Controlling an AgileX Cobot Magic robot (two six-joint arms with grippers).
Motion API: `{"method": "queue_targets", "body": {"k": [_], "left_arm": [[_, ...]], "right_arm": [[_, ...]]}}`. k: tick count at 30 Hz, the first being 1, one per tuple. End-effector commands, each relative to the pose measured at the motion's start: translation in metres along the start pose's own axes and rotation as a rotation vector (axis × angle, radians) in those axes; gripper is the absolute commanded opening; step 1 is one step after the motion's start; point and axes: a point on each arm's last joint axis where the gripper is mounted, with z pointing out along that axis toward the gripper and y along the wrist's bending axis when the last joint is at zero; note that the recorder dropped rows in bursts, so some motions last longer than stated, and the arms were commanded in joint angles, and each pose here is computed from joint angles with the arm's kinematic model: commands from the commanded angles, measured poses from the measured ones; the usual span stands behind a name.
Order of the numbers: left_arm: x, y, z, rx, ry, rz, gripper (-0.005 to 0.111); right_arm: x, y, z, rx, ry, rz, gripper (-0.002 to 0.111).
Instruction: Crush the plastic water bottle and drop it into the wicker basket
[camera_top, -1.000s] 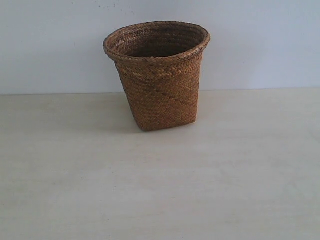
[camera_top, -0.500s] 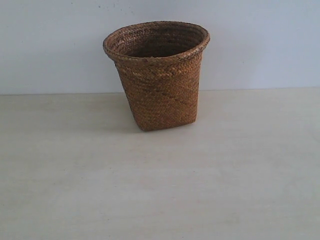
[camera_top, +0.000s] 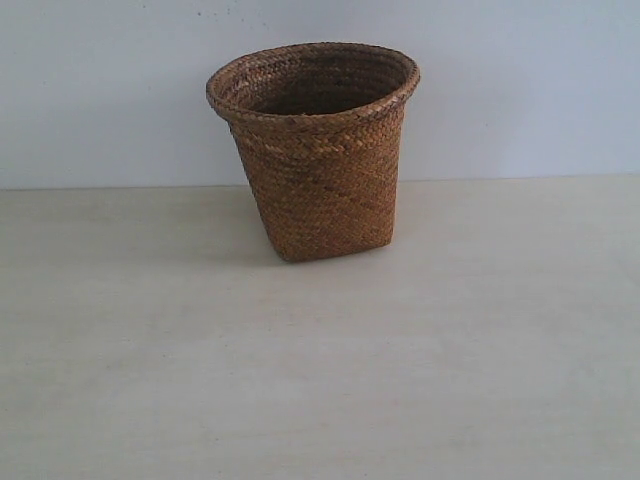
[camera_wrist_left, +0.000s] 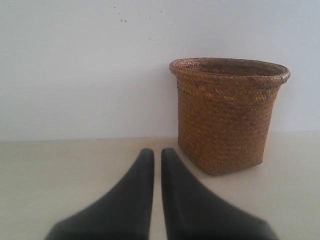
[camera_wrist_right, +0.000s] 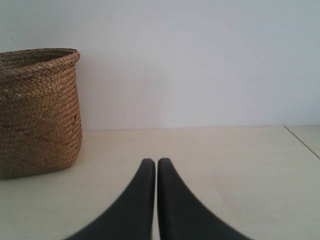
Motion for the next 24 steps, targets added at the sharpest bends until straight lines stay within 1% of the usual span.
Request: {"method": "queue_targets", "body": {"k": [1,4,8,13,20,24], "left_arm": [[0.004,0.001,0.0,-0.006,-0.004,-0.016,0.004],[0.009,0.001,0.0,-0.008,0.007,-0.012,0.004],[0.008,0.001,-0.002,-0.005,-0.015,-0.016,0.004],[0.012,0.001,-0.006,-0.005,0.011,-0.002,0.004],[0.019,0.002,-0.007,-0.007,0.093,0.054,0.004],[0.022,0.004,-0.007,-0.037,0.119,0.052,0.004]], "right_arm": [[0.0,0.0,0.0,0.003,-0.007,-0.003,0.0],[0.0,0.0,0.0,0.003,-0.007,-0.003,0.0],[0.0,0.0,0.0,0.003,-0.007,-0.003,0.0],[0.0,0.0,0.0,0.003,-0.007,-0.003,0.0],[0.0,0.0,0.0,0.003,-0.007,-0.003,0.0],[0.0,0.0,0.0,0.003,-0.007,-0.003,0.0]]}}
